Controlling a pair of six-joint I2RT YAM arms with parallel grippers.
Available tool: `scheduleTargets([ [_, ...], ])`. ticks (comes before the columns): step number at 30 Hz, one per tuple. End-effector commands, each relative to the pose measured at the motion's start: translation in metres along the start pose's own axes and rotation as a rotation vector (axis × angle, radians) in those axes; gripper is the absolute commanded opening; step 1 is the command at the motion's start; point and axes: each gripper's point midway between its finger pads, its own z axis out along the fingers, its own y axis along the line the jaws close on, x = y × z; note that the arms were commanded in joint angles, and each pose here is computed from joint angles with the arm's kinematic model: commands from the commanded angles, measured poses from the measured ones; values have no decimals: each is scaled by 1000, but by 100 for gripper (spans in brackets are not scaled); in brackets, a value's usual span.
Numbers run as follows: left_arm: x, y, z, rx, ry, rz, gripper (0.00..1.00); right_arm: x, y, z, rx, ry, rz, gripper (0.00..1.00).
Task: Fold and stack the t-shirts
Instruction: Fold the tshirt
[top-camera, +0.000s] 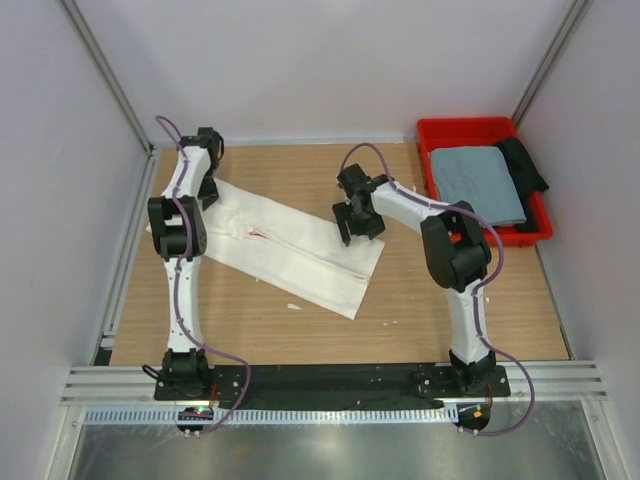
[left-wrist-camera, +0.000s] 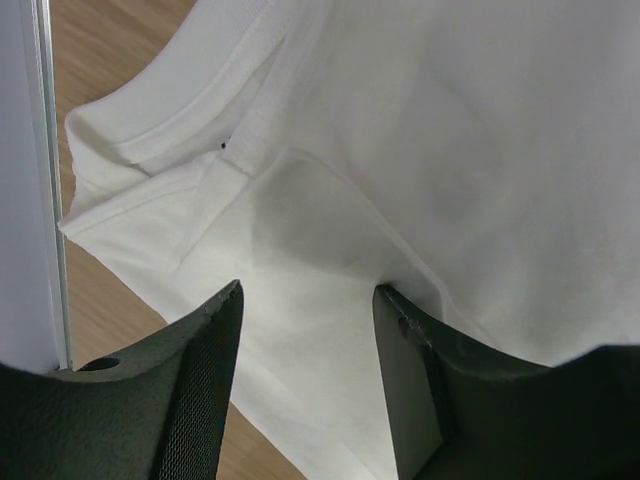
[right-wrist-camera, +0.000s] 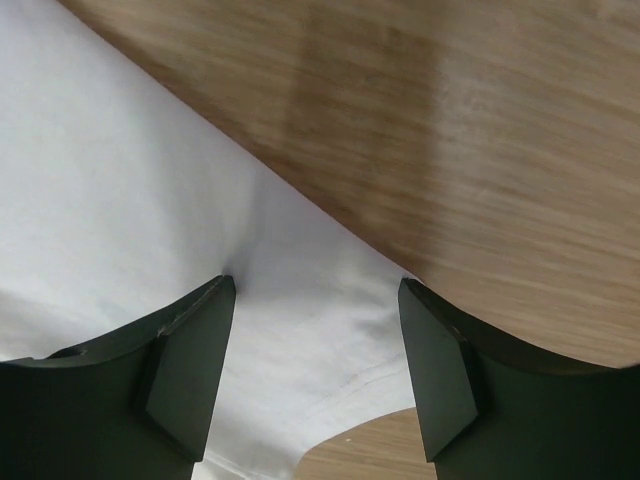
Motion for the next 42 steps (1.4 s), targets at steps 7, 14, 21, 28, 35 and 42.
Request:
scheduleTargets([
  [7,-25,-101,-6,131,-202,133,57,98,-17,-8,104,127,140,72],
  [14,-21,-158,-41,225,-302,342,58,165,16,-38,4,191,198,72],
  [21,-23,-193,-99,340,-409,389,59,183,67,-83,-154,138,77,75],
  [28,-59,-87,-205,237,-539,-215,76,126,16,-126,-123,-17,172,82],
  [35,-34,-117,-174,372,-319,-562,86,94,-5,-118,-114,-45,186,87],
  [42,-30,-143,-121,333,-215,-621,81,85,-19,-116,-150,-69,239,87],
])
